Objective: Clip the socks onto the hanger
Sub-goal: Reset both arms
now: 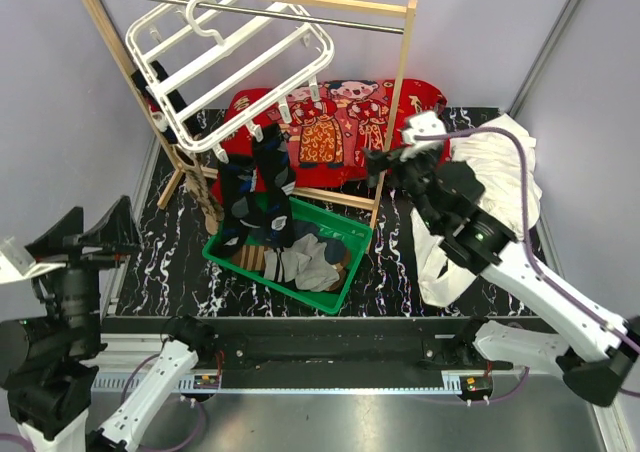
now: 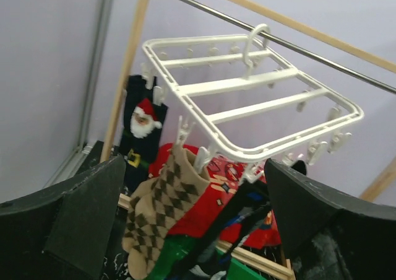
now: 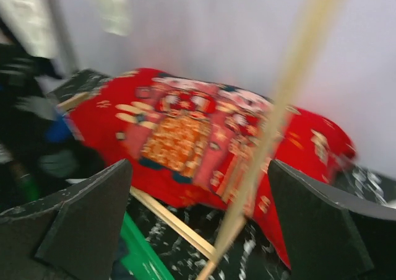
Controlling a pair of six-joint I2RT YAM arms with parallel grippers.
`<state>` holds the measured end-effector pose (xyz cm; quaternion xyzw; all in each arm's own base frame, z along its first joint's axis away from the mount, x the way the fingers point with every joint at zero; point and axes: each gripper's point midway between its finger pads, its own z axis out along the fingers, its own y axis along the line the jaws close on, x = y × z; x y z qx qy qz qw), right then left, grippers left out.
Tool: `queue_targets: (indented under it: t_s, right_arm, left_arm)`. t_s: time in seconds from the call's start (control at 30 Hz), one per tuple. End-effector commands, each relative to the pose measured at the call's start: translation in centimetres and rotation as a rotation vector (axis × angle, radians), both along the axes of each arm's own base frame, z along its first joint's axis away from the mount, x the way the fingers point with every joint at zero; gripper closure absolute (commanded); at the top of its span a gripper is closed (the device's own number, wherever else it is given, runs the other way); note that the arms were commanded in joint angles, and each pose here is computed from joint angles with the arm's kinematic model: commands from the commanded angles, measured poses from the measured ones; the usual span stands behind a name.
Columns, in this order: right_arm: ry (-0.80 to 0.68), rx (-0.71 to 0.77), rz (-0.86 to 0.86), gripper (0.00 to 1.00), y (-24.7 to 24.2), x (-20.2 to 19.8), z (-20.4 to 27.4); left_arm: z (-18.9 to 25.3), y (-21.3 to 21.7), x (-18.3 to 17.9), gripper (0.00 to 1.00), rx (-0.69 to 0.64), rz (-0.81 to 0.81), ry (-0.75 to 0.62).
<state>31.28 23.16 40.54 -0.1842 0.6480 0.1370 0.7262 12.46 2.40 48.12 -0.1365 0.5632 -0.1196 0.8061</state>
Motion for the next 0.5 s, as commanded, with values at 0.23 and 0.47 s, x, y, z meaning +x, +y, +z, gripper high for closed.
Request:
queue_targets:
  t_s: [0.23, 0.47]
  right_arm:
    - [0.056, 0.164, -0.539, 0.00, -17.8, -6.8, -4.8]
    - [0.034, 0.209, -0.530, 0.00, -20.9, -10.1, -6.6]
  left_arm:
    - [-6.0, 4.8, -4.9, 0.01, -0.021, 0.154, -0.003]
    - [-9.3, 5.6, -6.4, 0.01, -0.067, 0.161, -0.006]
